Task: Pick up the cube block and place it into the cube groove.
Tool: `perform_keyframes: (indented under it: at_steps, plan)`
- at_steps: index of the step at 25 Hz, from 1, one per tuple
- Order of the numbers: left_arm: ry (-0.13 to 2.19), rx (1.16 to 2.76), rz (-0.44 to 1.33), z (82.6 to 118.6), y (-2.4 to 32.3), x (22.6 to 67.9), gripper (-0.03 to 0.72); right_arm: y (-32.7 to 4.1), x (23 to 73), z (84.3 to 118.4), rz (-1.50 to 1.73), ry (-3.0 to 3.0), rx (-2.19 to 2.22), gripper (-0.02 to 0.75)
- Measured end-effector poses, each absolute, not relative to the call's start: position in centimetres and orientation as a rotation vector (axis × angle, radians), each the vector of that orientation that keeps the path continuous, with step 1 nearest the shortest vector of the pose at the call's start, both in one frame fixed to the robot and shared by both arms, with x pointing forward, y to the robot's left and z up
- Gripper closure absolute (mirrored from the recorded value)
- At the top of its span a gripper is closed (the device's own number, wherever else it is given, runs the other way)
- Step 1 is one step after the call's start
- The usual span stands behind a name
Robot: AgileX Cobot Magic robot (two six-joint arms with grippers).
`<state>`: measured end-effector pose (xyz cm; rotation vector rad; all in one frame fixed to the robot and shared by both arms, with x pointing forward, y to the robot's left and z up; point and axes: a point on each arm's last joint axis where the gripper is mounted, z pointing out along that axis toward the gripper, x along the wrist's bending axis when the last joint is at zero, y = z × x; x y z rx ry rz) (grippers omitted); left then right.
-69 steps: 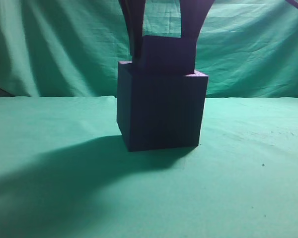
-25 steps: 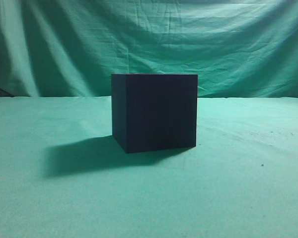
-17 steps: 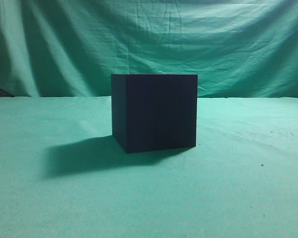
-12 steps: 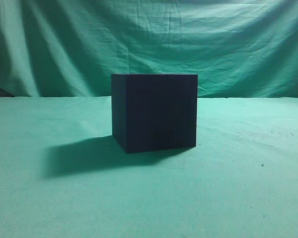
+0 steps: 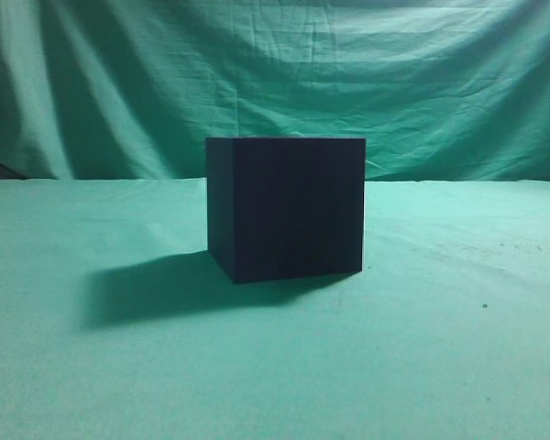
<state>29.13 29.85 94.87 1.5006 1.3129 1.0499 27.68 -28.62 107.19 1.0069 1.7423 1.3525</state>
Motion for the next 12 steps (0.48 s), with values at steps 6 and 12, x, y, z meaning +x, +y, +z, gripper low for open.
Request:
perform_keyframes:
  at_steps: [6, 12]
  plan:
    - [1.313, 1.501, 1.050, 94.9, 29.8, 29.1, 0.688, -29.0, 28.3, 101.2, 1.322, 1.475, 1.201, 0.690]
    - [1.313, 1.501, 1.050, 94.9, 29.8, 29.1, 0.688, -29.4, 29.1, 96.3, 1.203, 1.411, 1.385, 0.690]
